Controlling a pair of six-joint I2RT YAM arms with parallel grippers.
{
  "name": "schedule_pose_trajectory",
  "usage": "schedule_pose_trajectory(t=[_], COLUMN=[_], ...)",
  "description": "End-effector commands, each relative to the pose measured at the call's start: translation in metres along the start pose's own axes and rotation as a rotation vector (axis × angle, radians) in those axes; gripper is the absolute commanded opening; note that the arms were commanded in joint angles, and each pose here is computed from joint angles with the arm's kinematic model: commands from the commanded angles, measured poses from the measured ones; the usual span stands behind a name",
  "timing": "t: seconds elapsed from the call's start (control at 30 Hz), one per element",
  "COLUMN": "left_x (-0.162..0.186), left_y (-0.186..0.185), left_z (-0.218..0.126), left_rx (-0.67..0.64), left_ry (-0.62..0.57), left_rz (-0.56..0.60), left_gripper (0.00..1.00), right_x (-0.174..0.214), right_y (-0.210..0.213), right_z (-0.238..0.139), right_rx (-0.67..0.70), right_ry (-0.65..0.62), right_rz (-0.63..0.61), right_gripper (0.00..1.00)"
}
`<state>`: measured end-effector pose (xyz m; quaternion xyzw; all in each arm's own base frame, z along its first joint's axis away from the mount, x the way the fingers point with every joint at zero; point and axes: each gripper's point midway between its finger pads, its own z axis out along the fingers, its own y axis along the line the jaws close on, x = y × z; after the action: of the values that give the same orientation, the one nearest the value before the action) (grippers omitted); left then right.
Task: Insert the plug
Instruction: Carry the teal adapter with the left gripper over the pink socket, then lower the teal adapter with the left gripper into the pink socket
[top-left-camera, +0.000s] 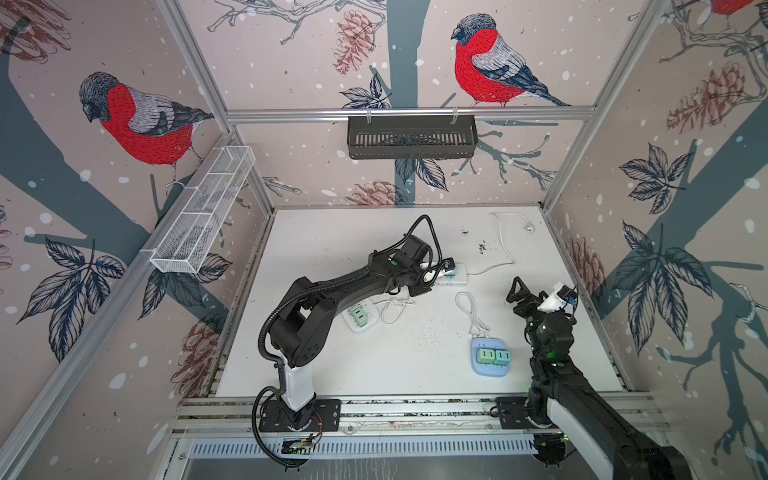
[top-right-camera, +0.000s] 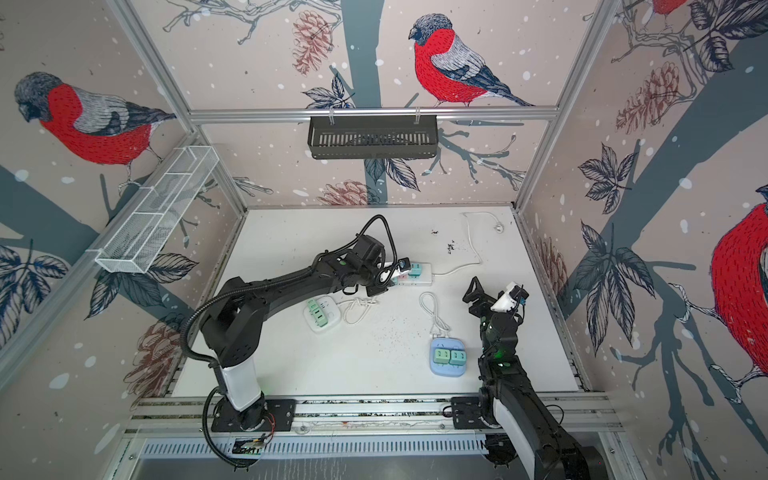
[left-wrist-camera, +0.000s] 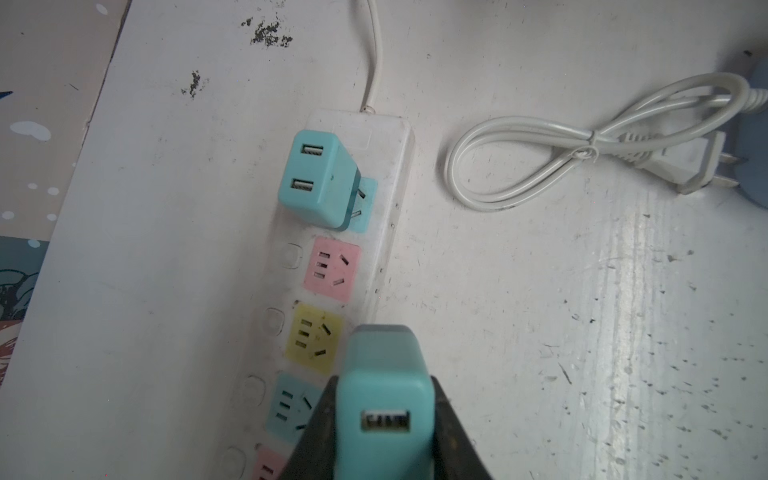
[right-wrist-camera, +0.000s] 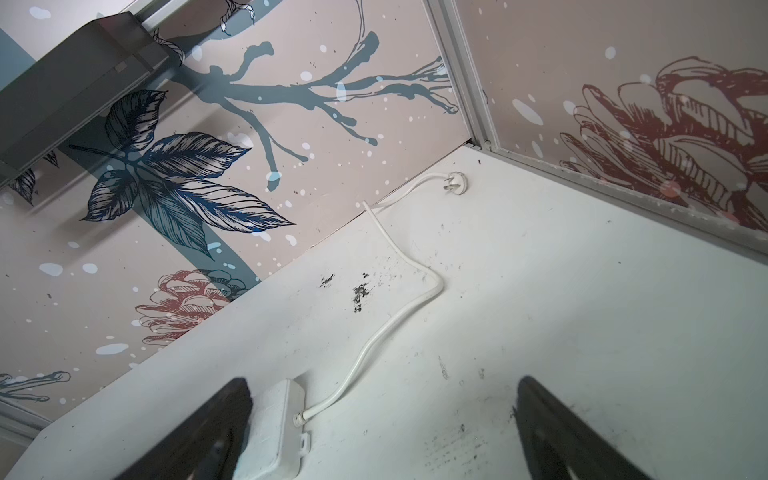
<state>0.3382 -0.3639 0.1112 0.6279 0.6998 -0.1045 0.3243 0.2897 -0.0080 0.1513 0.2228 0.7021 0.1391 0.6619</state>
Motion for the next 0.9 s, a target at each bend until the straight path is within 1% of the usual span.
schedule_pose_trajectory(t=[0.0, 0.37, 0.47, 0.6, 0.87], left_x=[0.002, -0.004, -0.007, -0.009, -0.007], left_y=[0.004, 0.028, 0.035, 0.045, 0.039], left_z=[0.003, 0.028, 0.033, 0.040, 0.055], left_rx=[0.017, 0.009, 0.011, 0.020, 0.078], left_ry=[0.033, 0.088, 0.082, 0.077, 0.077], left_rz=[0.034, 0.091, 0.108, 0.102, 0.119], left_gripper=[0.00, 0.00, 0.00, 0.00, 0.00], right_x=[0.003, 0.003, 0.003, 0.002, 0.001], right_y=[-0.002, -0.002, -0.003, -0.003, -0.003], right_z=[-0.003, -0.003, -0.003, -0.004, -0.004], right_rx=[-0.006, -0.007, -0.004, -0.002, -0.004], right_ry=[-0.005, -0.011, -0.010, -0.014, -0.020], right_rz=[0.014, 0.015, 0.016, 0.020, 0.019], right_gripper=[1.00, 1.00, 1.00, 1.00, 1.00])
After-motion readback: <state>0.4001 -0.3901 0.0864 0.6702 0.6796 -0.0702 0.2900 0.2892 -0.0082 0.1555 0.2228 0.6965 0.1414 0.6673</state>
